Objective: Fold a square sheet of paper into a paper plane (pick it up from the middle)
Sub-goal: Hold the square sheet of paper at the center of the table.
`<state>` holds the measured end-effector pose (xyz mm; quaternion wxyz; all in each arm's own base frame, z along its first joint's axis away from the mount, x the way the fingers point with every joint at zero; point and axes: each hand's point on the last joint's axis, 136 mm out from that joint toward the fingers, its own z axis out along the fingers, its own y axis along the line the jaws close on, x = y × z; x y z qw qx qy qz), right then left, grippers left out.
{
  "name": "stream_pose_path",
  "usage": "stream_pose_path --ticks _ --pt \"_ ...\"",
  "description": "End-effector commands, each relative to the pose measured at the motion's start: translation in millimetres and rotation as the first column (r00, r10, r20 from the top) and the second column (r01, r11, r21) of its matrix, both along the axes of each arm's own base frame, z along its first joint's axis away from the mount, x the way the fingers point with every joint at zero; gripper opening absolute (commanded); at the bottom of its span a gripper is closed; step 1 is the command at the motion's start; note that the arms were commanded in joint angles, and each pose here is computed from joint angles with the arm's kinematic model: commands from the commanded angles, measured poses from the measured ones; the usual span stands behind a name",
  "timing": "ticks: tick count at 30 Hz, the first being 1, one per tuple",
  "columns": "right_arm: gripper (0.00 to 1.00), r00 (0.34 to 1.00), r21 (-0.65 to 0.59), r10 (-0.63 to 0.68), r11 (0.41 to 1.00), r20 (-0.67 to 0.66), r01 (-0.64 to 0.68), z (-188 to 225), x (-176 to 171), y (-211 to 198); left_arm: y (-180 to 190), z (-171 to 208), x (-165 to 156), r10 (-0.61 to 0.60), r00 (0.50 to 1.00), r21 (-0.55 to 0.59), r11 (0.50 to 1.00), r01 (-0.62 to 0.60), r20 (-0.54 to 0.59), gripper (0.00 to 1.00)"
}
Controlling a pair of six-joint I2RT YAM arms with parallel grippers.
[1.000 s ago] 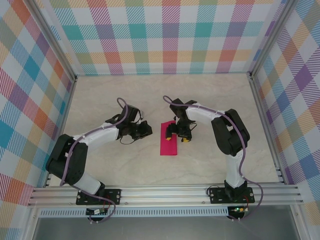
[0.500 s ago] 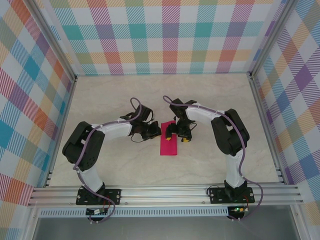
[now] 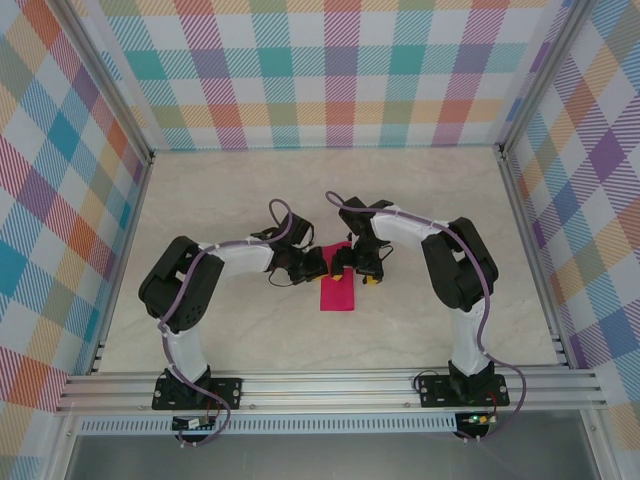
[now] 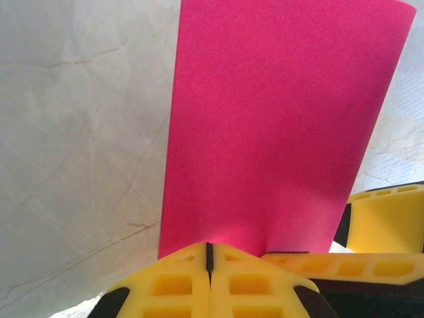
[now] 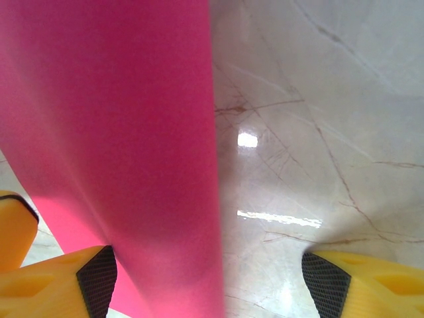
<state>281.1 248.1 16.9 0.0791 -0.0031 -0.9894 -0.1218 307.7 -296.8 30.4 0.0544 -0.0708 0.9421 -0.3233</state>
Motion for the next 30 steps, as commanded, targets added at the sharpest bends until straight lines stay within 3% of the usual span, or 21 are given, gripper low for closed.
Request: stream_pose_path --ticks 1,15,25,27,30 --pt "0.80 0.997 -0.164 0.005 0.986 -0.073 -0.017 -51.1 -15.4 -32.9 -6.8 -4.9 1.4 -0.003 1.000 0.009 1.000 0.003 -0.002 0.00" --pt "0.81 1.000 -0.117 -0.006 0.993 -0.029 0.002 -37.3 -7.1 -23.8 8.8 -35.8 -11.6 0.011 0.999 0.106 0.994 -0.007 -0.044 0.00" --pt "0.85 0.953 0.202 -0.096 0.979 0.287 0.038 79.0 33.4 2.0 12.2 -39.0 -13.2 0.013 0.999 0.122 0.993 -0.007 -0.044 0.00" --pt "0.77 0.943 0.286 -0.134 0.957 0.306 0.043 93.2 32.7 4.3 12.5 -38.5 -13.6 0.011 0.999 0.122 0.992 -0.005 -0.042 0.00" --pt "0.50 0.949 0.424 -0.160 0.905 0.271 0.031 101.8 24.2 18.3 13.1 -39.4 -14.0 0.011 0.999 0.125 0.992 -0.006 -0.043 0.00"
